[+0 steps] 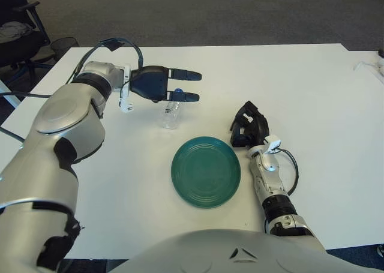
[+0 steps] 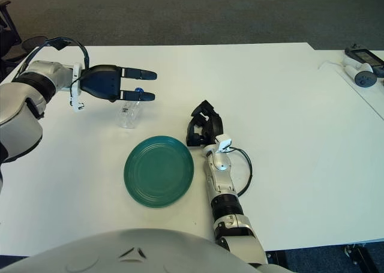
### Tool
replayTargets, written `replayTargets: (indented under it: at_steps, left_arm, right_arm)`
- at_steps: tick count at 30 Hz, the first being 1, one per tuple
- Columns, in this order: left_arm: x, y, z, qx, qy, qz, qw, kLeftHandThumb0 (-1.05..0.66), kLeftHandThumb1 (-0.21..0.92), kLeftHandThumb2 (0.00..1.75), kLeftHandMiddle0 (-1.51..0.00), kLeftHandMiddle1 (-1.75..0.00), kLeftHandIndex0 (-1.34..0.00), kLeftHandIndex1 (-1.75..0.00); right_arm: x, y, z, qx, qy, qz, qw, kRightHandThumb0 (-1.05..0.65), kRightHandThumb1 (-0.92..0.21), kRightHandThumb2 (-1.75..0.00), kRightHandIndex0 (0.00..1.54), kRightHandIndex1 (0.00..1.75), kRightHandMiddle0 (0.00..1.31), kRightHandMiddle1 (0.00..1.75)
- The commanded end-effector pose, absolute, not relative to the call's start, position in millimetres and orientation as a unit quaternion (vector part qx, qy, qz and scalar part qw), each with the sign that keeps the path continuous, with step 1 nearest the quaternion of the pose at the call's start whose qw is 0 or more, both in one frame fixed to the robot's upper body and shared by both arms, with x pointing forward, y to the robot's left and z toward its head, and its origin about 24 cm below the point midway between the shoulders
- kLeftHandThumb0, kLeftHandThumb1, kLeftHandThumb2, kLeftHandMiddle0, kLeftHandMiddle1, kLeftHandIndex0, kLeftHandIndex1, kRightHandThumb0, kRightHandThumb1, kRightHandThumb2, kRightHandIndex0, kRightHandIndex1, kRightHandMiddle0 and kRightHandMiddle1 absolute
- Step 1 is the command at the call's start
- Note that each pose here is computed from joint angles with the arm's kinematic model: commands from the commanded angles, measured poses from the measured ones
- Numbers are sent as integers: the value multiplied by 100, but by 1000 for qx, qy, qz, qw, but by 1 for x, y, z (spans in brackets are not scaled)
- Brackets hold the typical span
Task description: Put the bottle into the plate.
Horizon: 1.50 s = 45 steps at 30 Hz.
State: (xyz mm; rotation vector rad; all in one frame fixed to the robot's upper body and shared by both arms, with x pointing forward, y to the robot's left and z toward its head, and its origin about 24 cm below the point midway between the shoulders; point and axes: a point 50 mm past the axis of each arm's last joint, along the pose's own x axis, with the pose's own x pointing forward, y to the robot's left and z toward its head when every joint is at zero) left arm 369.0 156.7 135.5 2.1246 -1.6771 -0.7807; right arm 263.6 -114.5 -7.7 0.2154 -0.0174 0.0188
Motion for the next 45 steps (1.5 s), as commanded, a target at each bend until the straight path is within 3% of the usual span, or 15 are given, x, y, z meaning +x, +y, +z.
replayTargets:
  at_steps: [1,12,22,32,45]
  left_arm:
    - [369,153,136,740,-593,-268,173,-66,43,82,0,0,0,-8]
    - [370,150,136,744,-587,-272,168,-65,40,87,0,0,0,-10]
    - [372,148,135,755,-575,-264,174,-74,52,73,-3,-1,0,-21]
    - [372,146,128,759,-558,-277,189,-71,48,74,-10,-4,0,-43]
    - [372,146,126,764,-550,-283,184,-67,45,78,-12,-4,0,-45]
  right_arm:
    - [206,-112,-78,140,182,-25,973,0,-5,-162,82,174,57,175]
    - [205,-114,-78,149,177,-23,973,0,-5,-163,82,174,57,175]
    - [204,-116,-77,150,181,-28,972,0,-5,-163,82,174,58,175]
    - [204,-121,-75,153,179,-31,971,0,-4,-163,82,173,58,175]
    - [201,-124,-73,152,176,-32,972,0,-5,-162,83,171,57,175]
